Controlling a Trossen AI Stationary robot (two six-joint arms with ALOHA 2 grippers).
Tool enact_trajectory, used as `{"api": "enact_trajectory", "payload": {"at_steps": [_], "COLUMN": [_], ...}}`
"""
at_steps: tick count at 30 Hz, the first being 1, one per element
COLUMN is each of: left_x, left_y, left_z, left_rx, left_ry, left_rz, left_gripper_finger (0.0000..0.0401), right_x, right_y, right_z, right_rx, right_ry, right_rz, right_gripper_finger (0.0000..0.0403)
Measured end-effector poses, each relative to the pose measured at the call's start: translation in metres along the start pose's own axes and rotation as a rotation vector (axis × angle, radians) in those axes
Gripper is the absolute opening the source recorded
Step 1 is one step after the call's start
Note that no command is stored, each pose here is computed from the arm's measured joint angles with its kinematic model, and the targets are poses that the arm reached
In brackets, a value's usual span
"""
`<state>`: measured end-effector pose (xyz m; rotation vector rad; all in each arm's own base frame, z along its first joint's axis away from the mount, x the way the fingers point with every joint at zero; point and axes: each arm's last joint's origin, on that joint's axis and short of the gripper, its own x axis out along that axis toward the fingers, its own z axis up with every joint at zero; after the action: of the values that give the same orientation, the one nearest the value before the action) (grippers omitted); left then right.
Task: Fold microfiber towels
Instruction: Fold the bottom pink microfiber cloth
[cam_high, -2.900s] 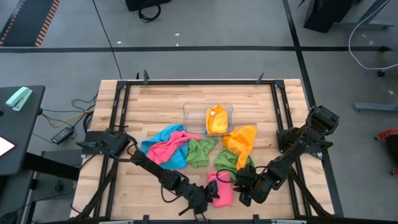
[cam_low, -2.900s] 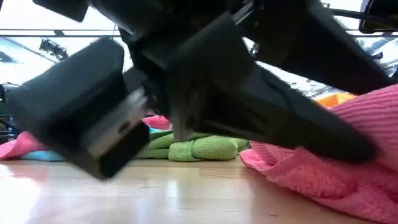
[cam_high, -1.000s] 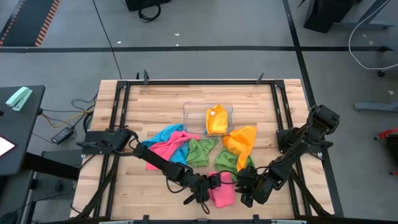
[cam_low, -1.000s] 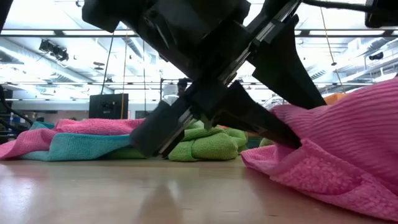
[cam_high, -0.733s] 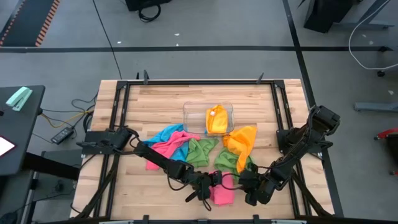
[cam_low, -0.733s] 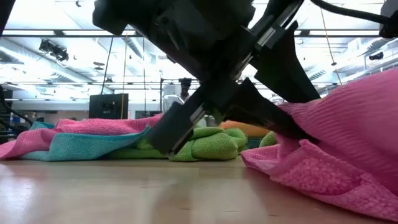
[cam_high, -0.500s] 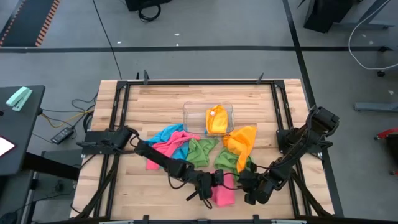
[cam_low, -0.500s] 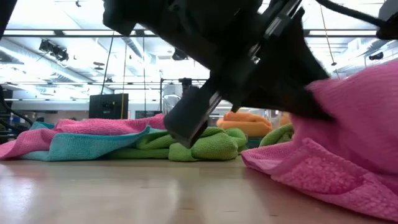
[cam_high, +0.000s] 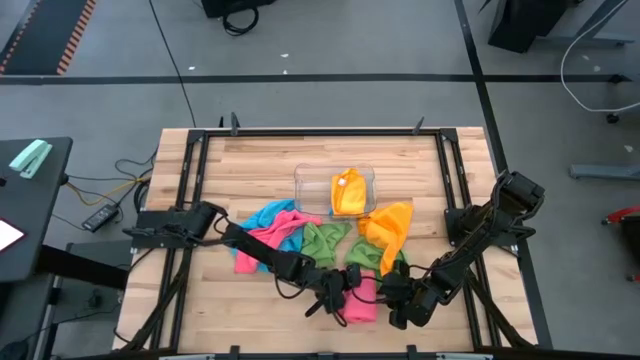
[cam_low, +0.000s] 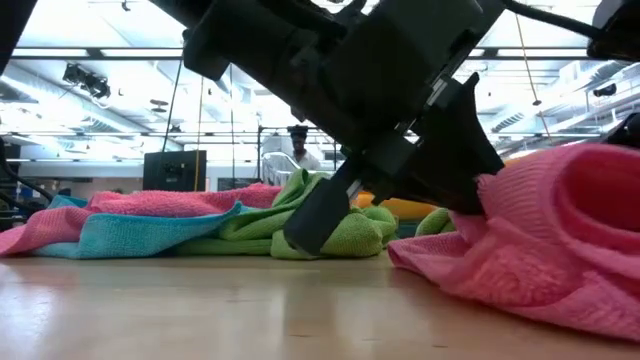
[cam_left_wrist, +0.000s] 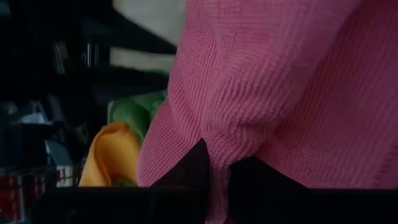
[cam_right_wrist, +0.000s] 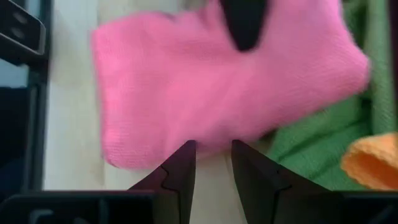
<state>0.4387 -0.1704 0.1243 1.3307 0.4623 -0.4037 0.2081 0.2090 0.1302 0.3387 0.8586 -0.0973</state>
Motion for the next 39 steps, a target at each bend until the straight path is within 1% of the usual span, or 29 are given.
{"api": "enact_trajectory", "payload": {"at_steps": [3,7,9,12,16,20,23,27,29,31,33,35,39], "left_x": [0.0,-0.003,-0.005,-0.013,-0.024,-0.029,-0.033,-0.032,-0.034,-0.035,-0.036,-0.034,-0.025], "left_y": [-0.001,-0.009,-0.011,-0.009,-0.004,-0.002,0.004,0.005,0.003,0.001,0.001,0.003,0.009], "left_z": [0.0,0.006,0.011,0.02,0.027,0.026,0.023,0.02,0.024,0.027,0.027,0.019,-0.005], "left_rx": [-0.028,-0.03,-0.072,-0.104,-0.112,-0.109,-0.118,-0.166,-0.144,-0.093,-0.076,-0.103,-0.165], "left_ry": [0.007,0.011,0.009,0.0,-0.011,0.062,0.084,0.094,0.088,0.083,0.095,0.129,0.201], "left_rz": [-0.005,-0.055,-0.054,-0.05,-0.046,-0.033,-0.024,-0.029,-0.034,-0.042,-0.043,-0.045,-0.058], "left_gripper_finger": [0.0049,0.006,0.007,0.0093,0.0134,0.0169,0.0182,0.0182,0.0175,0.0166,0.0157,0.0147,0.013], "right_x": [0.0,0.0,0.0,0.0,-0.001,-0.001,-0.001,-0.001,-0.001,-0.001,-0.001,-0.001,0.0], "right_y": [0.0,0.0,0.0,0.0,0.001,0.002,0.002,0.003,0.003,0.002,0.002,0.002,0.002], "right_z": [0.0,0.0,0.0,0.0,-0.002,-0.003,-0.002,-0.001,0.0,0.0,0.001,0.002,0.005], "right_rx": [0.007,0.017,0.019,0.032,0.026,0.039,0.055,0.067,0.076,0.076,0.073,0.07,0.076], "right_ry": [0.001,-0.006,-0.006,-0.006,0.004,0.017,0.015,-0.004,-0.025,-0.054,-0.083,-0.091,-0.109], "right_rz": [-0.002,-0.003,-0.003,-0.003,0.007,0.014,0.017,0.021,0.013,-0.003,-0.019,-0.024,-0.014], "right_gripper_finger": [0.0112,0.0112,0.0112,0.0112,0.0112,0.0112,0.0112,0.0112,0.0112,0.0112,0.0112,0.0112,0.0112]}}
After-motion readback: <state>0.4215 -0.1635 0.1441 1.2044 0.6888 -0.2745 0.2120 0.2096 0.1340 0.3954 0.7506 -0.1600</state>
